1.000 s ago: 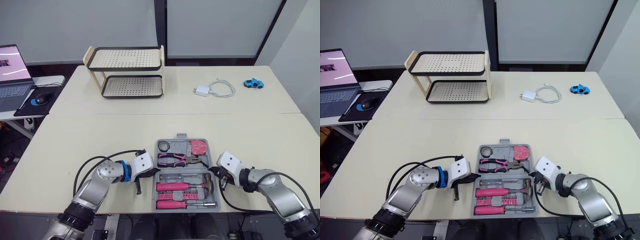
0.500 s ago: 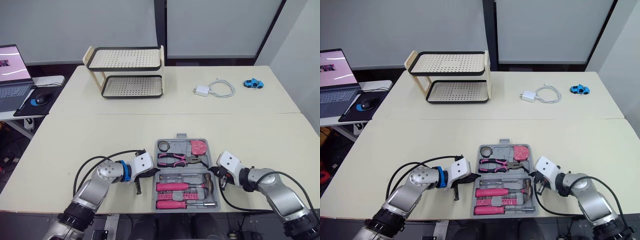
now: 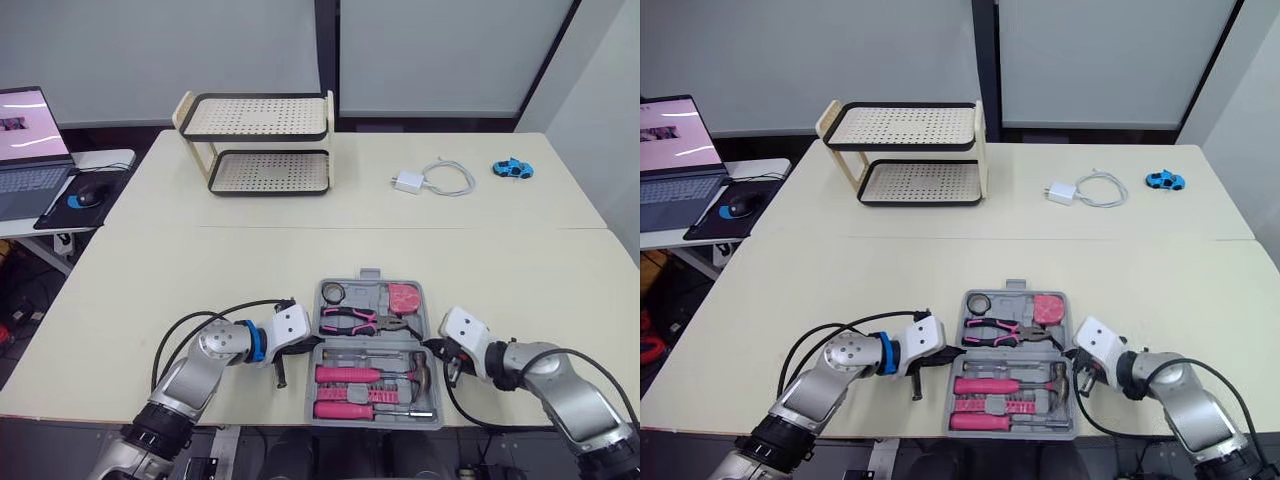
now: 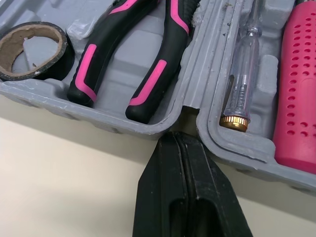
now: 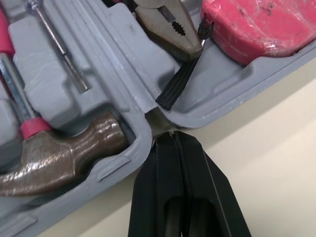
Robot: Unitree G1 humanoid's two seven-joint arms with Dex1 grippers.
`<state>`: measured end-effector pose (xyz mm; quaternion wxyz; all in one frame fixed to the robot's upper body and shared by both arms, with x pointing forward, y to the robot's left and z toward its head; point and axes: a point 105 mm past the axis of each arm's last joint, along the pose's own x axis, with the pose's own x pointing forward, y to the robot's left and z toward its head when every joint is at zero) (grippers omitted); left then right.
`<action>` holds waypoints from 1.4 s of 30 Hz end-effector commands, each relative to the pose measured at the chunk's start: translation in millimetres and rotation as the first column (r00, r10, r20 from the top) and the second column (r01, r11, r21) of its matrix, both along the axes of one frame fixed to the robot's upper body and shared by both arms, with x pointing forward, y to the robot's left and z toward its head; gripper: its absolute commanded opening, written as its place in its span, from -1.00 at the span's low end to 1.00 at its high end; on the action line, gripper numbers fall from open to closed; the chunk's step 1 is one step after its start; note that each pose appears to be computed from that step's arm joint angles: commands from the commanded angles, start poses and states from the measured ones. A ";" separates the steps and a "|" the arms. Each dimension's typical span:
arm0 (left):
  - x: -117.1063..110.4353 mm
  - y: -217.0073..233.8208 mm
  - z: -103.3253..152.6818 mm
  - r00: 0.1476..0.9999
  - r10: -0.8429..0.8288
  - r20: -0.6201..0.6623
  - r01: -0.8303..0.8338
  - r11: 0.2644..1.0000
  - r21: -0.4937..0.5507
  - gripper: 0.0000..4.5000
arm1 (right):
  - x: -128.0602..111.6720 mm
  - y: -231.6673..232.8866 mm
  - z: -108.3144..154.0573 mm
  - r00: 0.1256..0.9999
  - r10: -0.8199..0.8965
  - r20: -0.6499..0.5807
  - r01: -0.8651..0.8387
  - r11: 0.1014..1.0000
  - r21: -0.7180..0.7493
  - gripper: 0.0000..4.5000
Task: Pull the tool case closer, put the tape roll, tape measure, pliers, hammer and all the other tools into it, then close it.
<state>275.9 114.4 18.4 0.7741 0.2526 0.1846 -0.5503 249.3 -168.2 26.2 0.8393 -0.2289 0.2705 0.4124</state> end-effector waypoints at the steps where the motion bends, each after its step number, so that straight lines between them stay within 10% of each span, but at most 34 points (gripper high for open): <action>1: 2.5 -6.6 7.5 0.999 -0.029 0.039 0.030 0.999 -0.017 -1.00 | -0.7 -4.1 16.8 0.999 0.004 0.040 -0.004 1.000 0.006 -0.99; 42: 1.0 7.9 6.1 0.999 -0.006 0.036 0.006 1.000 -0.002 -1.00 | 18.6 -1.1 15.5 0.998 0.006 0.063 -0.006 1.000 -0.002 -0.99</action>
